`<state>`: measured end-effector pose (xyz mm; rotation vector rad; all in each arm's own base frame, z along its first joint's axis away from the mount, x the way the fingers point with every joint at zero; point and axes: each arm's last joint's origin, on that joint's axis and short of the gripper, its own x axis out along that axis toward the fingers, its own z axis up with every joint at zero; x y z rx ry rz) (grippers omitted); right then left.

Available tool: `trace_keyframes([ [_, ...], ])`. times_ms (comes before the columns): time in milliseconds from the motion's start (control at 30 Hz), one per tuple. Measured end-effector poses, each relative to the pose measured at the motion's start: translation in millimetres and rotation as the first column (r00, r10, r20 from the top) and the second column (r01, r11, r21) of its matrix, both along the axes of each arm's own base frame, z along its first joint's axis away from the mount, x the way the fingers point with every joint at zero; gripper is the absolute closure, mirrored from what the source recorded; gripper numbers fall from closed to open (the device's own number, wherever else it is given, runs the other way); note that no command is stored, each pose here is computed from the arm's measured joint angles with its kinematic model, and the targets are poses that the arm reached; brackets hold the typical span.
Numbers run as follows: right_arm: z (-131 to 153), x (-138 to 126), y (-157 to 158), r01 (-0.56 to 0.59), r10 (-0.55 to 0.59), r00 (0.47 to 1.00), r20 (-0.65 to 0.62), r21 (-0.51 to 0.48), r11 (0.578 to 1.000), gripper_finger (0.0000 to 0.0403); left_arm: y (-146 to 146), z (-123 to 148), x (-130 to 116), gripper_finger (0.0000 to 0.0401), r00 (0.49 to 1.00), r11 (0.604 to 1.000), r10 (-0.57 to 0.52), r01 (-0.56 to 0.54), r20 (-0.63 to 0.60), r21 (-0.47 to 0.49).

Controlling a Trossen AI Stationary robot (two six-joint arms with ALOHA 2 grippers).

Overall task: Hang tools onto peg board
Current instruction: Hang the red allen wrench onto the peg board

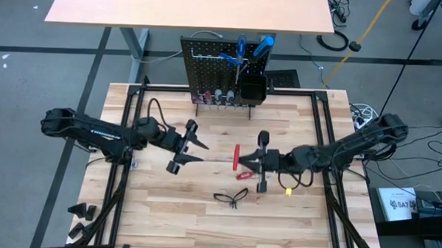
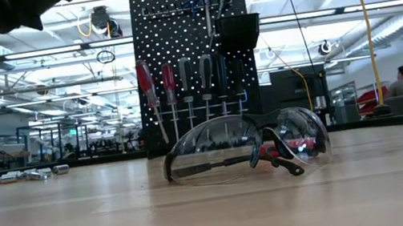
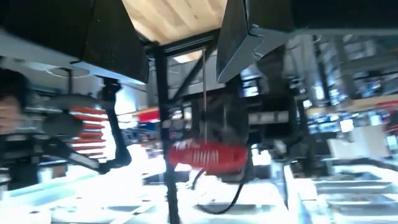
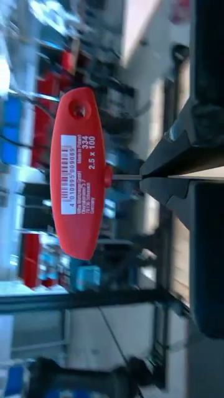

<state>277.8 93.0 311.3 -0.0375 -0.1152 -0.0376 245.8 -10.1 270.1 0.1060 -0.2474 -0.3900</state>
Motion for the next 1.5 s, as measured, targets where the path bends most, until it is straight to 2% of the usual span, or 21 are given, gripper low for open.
trace_keyframes([
  [200,-1,9,-18,0.039,-0.039,0.999,0.019,-0.007,0.999,0.0403,-2,1,19,0.0205,0.997,0.997,0.072,-0.072,-0.008,-0.021],
  [600,-20,28,-17,0.031,-0.031,0.999,0.020,-0.015,0.999,0.0403,-3,-18,62,0.0205,0.991,0.996,0.073,-0.078,-0.111,-0.039],
  [867,-26,32,-16,0.034,-0.034,0.999,0.016,-0.017,0.999,0.0403,-4,-22,71,0.0211,0.989,0.998,0.043,-0.048,-0.138,-0.033],
  [1033,-26,32,-16,0.037,-0.036,0.999,0.014,-0.026,0.999,0.0403,-4,-24,71,0.0265,0.987,0.999,0.040,-0.046,-0.158,-0.030],
  [1233,-26,32,-16,0.042,-0.042,0.999,0.014,-0.024,0.999,0.0403,-5,-24,71,0.0385,0.988,0.999,0.035,-0.039,-0.153,-0.023],
  [1500,-27,32,-16,0.041,-0.041,0.999,0.003,-0.025,0.999,0.0400,-5,-24,71,0.0395,0.987,0.999,0.031,-0.035,-0.155,-0.022],
])
